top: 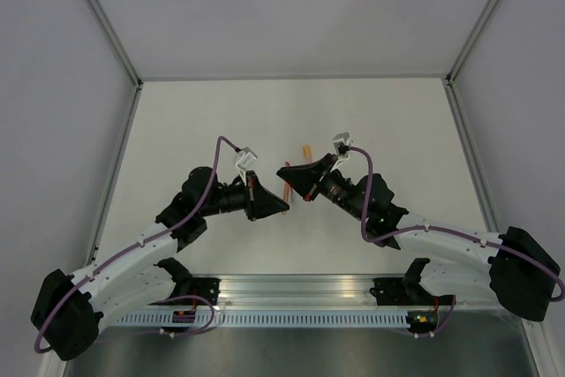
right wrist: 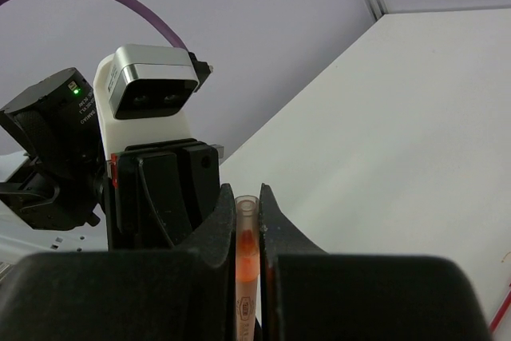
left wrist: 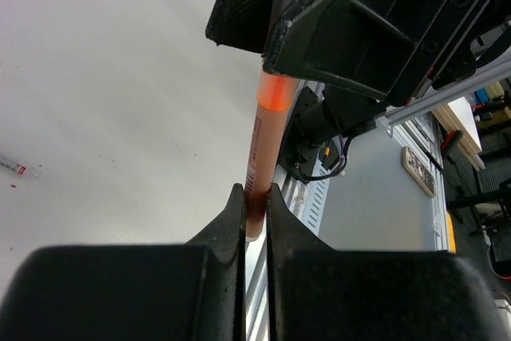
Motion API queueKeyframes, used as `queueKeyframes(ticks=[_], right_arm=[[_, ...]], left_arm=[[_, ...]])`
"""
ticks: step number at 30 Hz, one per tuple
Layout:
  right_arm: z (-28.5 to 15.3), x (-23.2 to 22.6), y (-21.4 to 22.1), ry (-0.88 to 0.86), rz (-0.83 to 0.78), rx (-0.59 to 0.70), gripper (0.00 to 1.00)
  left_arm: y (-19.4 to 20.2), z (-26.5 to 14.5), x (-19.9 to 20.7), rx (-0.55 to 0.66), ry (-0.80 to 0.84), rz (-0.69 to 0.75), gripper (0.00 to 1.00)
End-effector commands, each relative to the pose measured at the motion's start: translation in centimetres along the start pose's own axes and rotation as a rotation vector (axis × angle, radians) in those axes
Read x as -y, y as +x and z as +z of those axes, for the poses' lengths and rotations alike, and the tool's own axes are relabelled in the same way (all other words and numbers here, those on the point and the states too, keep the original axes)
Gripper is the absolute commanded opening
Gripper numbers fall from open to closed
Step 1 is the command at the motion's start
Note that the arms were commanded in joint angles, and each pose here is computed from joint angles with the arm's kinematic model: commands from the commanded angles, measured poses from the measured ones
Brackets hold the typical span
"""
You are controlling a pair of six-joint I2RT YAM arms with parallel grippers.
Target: Insert the pens into the pen caps
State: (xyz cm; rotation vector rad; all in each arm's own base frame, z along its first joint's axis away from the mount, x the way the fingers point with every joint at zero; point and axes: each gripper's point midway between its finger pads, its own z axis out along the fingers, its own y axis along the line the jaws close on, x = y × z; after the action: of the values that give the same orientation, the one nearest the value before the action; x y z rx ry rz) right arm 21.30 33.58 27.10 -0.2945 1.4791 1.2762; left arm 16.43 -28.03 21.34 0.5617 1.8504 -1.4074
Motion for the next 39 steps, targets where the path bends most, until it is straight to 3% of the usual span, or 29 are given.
queueKeyframes(ticks=[1,9,12,13,15,19,20,26,30,39], right_arm=[[-2.7,-1.8,7.7,-0.061,0.030,-0.336,0.00],[-0.7,-0.9,3.5,0.082,0.017,-0.242,0.00],[0.4,0.3,2.1,0.159,0.002,-0.222,0.00],[0.7,0.6,1.9,0.173,0.003,-0.221,0.00],[1.6,1.5,0.6,0.208,-0.005,-0.200,0.00],[2.5,3.9,-1.3,0.273,-0.011,-0.192,0.00],[2.8,5.1,-2.2,0.299,-0.007,-0.180,0.00],[2.4,8.0,-2.7,0.324,0.015,-0.207,0.00],[2.4,6.0,-2.0,0.208,0.018,-0.247,0.00],[0.9,1.5,-2.9,0.015,0.108,-0.189,0.00]], left_arm=[[-11.9,-2.0,3.2,0.421,0.007,0.161,0.02],[-9.4,-2.1,3.4,0.303,0.026,0.197,0.02],[-8.4,-1.8,3.2,0.260,0.039,0.190,0.16],[-8.2,-1.7,3.0,0.250,0.038,0.189,0.27],[-7.6,-1.5,2.8,0.225,0.037,0.186,0.35],[-6.5,-1.3,2.1,0.197,0.034,0.167,0.61],[-6.2,-1.2,2.0,0.185,0.039,0.164,0.64],[-4.6,-0.7,0.6,0.154,0.027,0.148,0.68],[-3.7,0.0,-0.4,0.133,0.025,0.140,0.70],[-4.7,1.1,-0.7,0.127,0.027,0.131,0.73]])
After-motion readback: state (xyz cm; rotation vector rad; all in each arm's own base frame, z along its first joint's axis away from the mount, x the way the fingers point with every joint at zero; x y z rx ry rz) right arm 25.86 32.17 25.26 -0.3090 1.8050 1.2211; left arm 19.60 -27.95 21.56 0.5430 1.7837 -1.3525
